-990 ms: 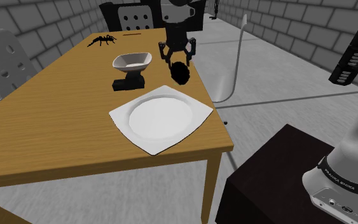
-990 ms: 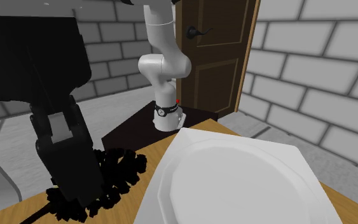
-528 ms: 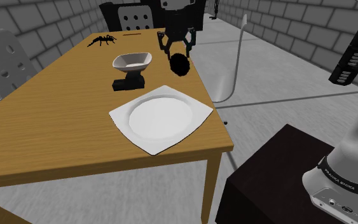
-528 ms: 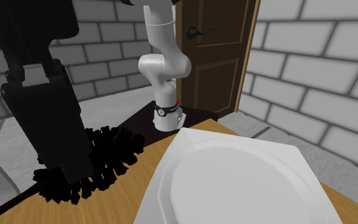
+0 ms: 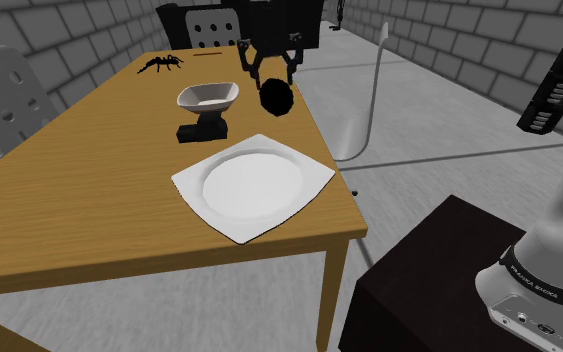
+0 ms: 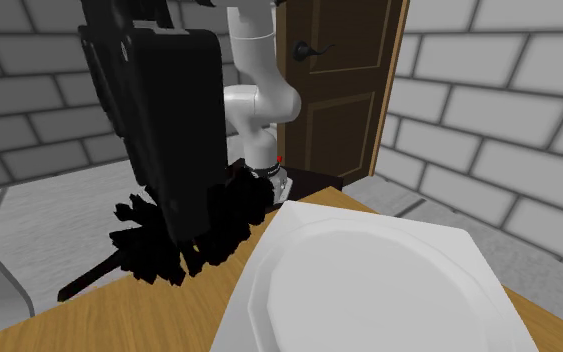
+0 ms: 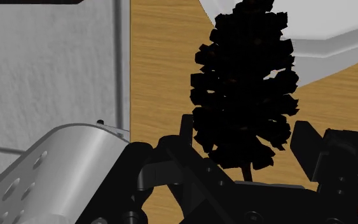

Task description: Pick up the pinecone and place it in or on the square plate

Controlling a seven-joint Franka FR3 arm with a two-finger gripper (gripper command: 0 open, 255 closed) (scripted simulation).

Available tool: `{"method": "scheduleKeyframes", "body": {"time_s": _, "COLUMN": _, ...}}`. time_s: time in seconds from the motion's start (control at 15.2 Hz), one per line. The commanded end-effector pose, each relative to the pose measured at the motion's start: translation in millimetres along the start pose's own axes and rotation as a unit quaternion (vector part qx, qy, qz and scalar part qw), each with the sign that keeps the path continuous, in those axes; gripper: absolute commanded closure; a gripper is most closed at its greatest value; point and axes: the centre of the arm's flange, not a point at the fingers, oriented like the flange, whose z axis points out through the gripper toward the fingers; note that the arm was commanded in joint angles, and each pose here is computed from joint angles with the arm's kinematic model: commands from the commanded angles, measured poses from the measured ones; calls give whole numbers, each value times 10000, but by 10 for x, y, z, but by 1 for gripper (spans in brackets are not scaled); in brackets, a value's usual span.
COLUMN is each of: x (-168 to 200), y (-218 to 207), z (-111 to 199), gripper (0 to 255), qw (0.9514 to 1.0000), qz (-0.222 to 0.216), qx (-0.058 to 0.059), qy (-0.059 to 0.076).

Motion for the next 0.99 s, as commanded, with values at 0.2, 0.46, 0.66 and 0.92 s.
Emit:
{"method": "scheduleKeyframes", "body": {"time_s": 0.2, "x": -551, "y": -295, "z": -110, "gripper": 255, "qw": 10000, "qz": 6, "qx": 1, "qy": 1}}
{"method": "scheduleKeyframes", "body": {"time_s": 0.46, "x": -1009, "y": -544, "z": -194, "gripper": 255, "qw": 10000, "qz": 6, "qx": 1, "qy": 1}}
{"method": "scheduleKeyframes", "body": {"time_s": 0.66, "x": -1352, "y": -731, "z": -256, "gripper": 255, "qw": 10000, "qz": 6, "qx": 1, "qy": 1}}
{"method": "scheduleKeyframes", "body": {"time_s": 0.92, "x": -1469, "y": -800, "z": -119, "gripper": 255, "qw": 10000, "qz": 6, "qx": 1, "qy": 1}}
